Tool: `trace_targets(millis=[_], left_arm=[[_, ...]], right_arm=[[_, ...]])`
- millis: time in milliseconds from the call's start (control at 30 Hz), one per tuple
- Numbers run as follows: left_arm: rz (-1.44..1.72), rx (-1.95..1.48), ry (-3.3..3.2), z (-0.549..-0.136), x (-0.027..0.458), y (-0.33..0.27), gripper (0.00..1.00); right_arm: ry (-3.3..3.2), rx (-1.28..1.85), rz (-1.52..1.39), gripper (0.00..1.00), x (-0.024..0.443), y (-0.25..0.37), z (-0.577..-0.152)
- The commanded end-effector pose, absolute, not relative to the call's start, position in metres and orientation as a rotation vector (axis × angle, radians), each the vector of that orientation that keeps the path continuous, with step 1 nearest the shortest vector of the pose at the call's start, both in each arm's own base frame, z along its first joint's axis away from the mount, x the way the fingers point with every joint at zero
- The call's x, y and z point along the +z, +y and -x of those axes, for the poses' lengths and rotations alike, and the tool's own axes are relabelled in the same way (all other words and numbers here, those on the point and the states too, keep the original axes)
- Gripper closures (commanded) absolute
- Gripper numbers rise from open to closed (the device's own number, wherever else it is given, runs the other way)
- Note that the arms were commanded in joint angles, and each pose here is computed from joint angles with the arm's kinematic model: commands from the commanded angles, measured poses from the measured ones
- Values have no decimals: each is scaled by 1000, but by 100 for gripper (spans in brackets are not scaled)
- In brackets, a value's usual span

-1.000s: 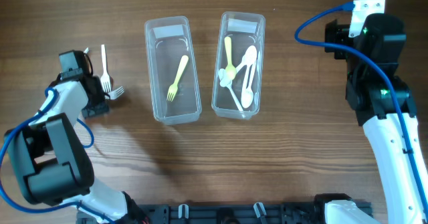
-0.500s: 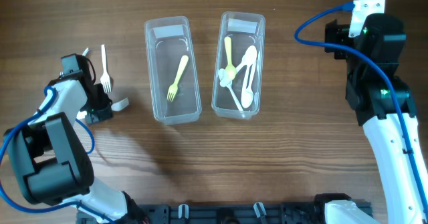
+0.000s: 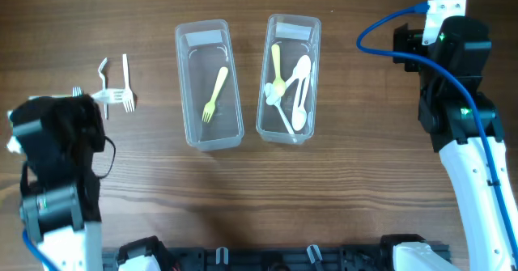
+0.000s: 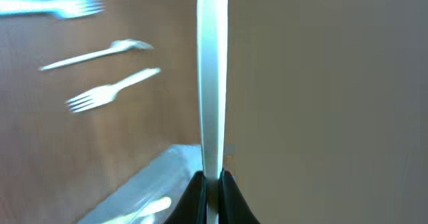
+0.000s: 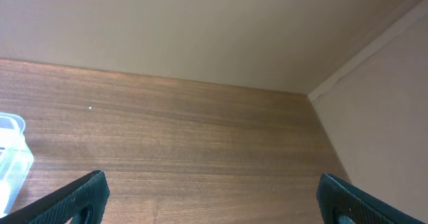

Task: Pack container
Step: 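Carry the white fork into the left container and release it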

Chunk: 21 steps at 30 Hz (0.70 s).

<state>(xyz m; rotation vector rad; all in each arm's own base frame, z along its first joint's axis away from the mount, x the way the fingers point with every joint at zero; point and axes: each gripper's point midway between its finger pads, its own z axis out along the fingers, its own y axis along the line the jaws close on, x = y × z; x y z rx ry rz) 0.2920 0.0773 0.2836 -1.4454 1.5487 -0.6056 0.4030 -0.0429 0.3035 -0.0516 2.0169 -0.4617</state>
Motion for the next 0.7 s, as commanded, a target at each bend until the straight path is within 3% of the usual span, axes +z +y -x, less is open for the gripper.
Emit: trace_targets(millis=[0,200,300,500,533,567,600,667], left_arm=[[909,-499,1733,-292,318,41,96],[209,-412,1995,-331,294,-38,96],[-28,-416,2112,-363,249,-84,96],[-112,-437,2339,-393,152,-122,96],[-111,-436,2353,-395,145,-123,84],[-112,-437,2341,-396,147,-123,59],[-114,-439,2321,-398,152,-123,13],[-119,-446,2242,-401,177,-124,11]], right_arm=[[2022,-486,45,0,301,-46,-404],[2022,-486,45,0,302,-46,-404],[2022,-486,45,0,302,-46,-404],[2023,-486,45,0,301,-46,-404],[2023,-486,45,0,301,-46,-404],[2023,-486,46,0,301,-46,-404],[2023,-486,45,0,301,-46,-404],[2023,-486,46,0,301,-46,-404]])
